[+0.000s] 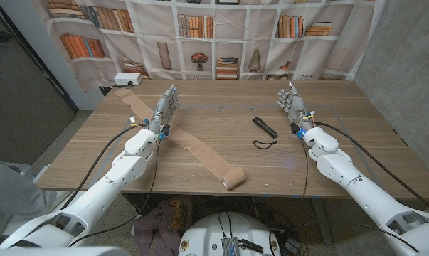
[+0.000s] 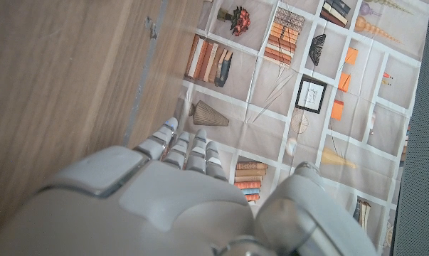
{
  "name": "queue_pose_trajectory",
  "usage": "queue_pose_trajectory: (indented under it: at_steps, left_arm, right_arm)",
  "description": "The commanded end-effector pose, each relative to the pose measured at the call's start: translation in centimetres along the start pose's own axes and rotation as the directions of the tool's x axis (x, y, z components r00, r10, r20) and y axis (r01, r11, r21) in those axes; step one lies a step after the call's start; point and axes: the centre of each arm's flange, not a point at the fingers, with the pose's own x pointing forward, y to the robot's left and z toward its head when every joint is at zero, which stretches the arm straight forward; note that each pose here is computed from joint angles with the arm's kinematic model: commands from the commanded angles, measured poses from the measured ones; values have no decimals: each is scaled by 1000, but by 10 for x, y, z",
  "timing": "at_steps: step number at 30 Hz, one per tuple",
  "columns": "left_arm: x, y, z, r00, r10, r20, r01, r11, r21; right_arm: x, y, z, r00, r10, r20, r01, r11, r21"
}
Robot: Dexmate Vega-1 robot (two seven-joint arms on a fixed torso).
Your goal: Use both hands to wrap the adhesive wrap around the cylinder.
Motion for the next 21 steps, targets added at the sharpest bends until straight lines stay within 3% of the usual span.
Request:
queue_pose_trajectory:
  at_steps: [1,11,21]
  left_arm:
    - [-3,-1,3,1000,0,17,0,1000,-8]
    - [-11,1,3,1000,2,28,-2,1000,-5]
    - [-17,3,-5,1000,1,4,-1,1000,-12]
  right_arm:
    - [0,3,0,1000,7,-5,-7,1000,1]
    - [-1,6,1,1000,11,-5,-11,1000,-12]
    - [-7,18,6,999,32,-4,-32,998,-60]
